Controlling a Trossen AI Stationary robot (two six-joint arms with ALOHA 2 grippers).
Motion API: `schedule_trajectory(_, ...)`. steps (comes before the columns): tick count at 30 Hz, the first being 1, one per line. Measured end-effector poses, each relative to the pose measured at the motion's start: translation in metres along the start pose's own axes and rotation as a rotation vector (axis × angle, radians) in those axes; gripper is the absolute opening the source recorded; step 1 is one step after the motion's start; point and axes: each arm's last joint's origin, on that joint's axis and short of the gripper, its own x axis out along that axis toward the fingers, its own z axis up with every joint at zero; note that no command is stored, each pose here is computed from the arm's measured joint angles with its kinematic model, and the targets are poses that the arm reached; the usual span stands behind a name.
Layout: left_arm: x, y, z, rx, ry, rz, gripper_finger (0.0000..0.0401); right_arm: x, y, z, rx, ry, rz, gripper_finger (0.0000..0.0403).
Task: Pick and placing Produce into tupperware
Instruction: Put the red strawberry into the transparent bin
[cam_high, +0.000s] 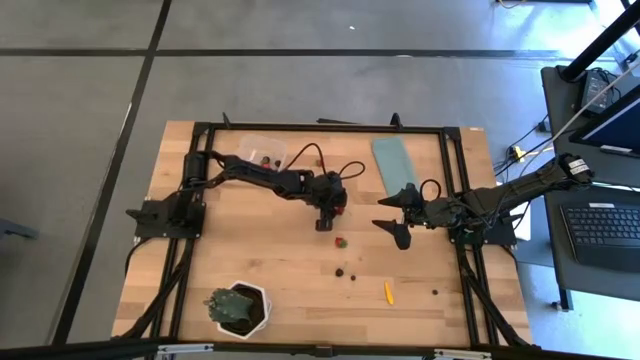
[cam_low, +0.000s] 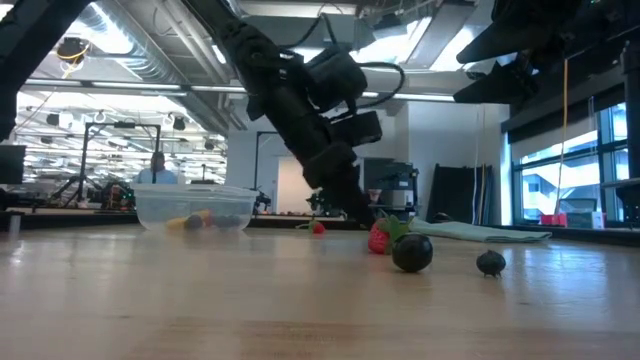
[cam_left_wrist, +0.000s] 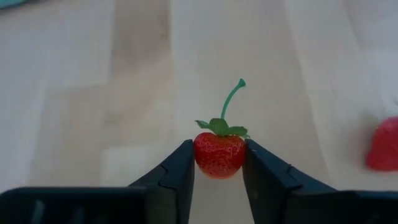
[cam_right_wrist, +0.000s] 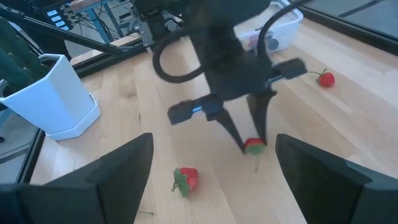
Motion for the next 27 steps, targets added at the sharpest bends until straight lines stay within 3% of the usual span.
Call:
schedule_trajectory(8,-0.049,0.021,0.009,-0.024,0.039,0.084,0.0102,0.0,0.0,0.0,-0.001,0.005,-0.002,0.0339)
schedule_trajectory(14,-0.113,0.039,0.009,-0.066,0.134,0.278,0.0114,0.0,0.0,-0.001,-0.003,0.009,-0.004,0.0339)
schedule_trajectory(18,-0.162,0.049,0.0,-0.164,0.217,0.429,0.0112,0.0,0.0,-0.001,-0.005,0.01,-0.005,0.0339)
schedule_trajectory(21,-0.195,0.053,-0.01,-0.271,0.262,0.472,0.0104,0.0,0.0,-0.001,-0.006,0.01,-0.005,0.0339)
schedule_trajectory(27,-0.234,0.057,-0.031,-0.48,0.357,0.566,0.0113,0.0,-0.001,-0.001,-0.011,0.01,-0.007,0.0339)
